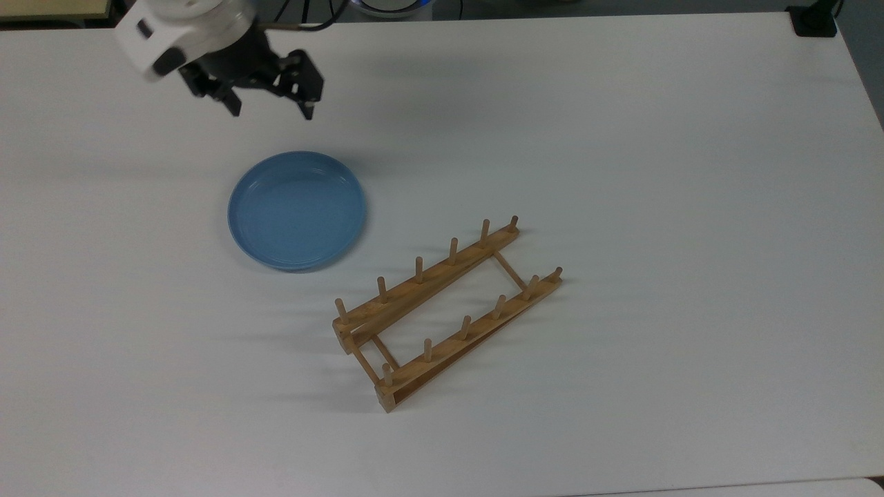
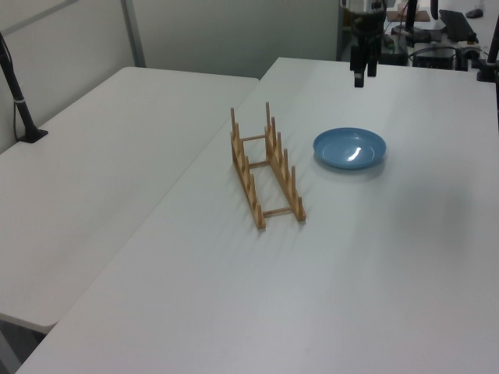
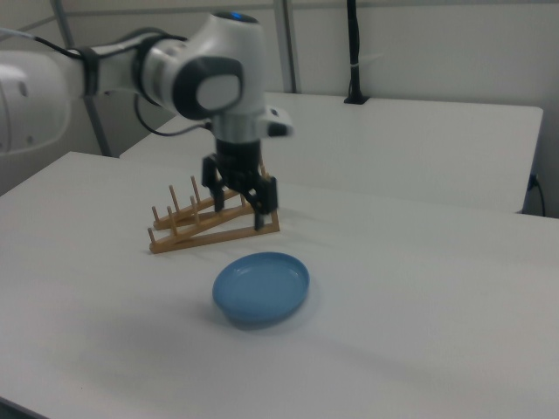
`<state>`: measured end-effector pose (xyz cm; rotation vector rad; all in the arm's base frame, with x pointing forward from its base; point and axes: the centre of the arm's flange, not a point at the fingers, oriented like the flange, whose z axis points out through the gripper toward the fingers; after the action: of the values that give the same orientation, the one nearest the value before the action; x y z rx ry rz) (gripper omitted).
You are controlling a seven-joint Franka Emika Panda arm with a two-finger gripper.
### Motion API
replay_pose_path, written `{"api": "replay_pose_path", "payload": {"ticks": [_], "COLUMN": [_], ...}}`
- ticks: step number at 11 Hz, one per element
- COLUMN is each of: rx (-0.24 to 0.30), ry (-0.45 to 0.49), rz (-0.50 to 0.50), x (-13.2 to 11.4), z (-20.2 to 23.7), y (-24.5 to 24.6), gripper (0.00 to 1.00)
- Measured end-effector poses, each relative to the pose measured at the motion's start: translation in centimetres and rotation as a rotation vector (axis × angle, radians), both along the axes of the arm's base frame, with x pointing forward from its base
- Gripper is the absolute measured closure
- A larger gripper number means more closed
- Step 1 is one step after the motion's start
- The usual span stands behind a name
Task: Place plate in plate rack
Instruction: 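Move the gripper down over the rim of the blue plate, then close the gripper on the blue plate's rim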
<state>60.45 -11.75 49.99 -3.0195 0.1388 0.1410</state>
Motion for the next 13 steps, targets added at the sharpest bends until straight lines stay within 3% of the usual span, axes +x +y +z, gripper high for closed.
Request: {"api": "replay_pose_path", "payload": {"ticks": [2, 4, 9, 13], "rx": [0.04, 0.043, -0.01, 0.003], "ry": [0.0, 0.05, 0.051, 0.046], "rz": [-0.002, 0.013, 0.014, 0.01], "x": [0.4, 0.6, 2.1, 2.4], "z": [-3.3, -7.3, -14.9, -16.3], "y": [-4.3, -6.7, -11.0, -11.8], "gripper": [0.04, 0.07, 0.15, 0.29]}}
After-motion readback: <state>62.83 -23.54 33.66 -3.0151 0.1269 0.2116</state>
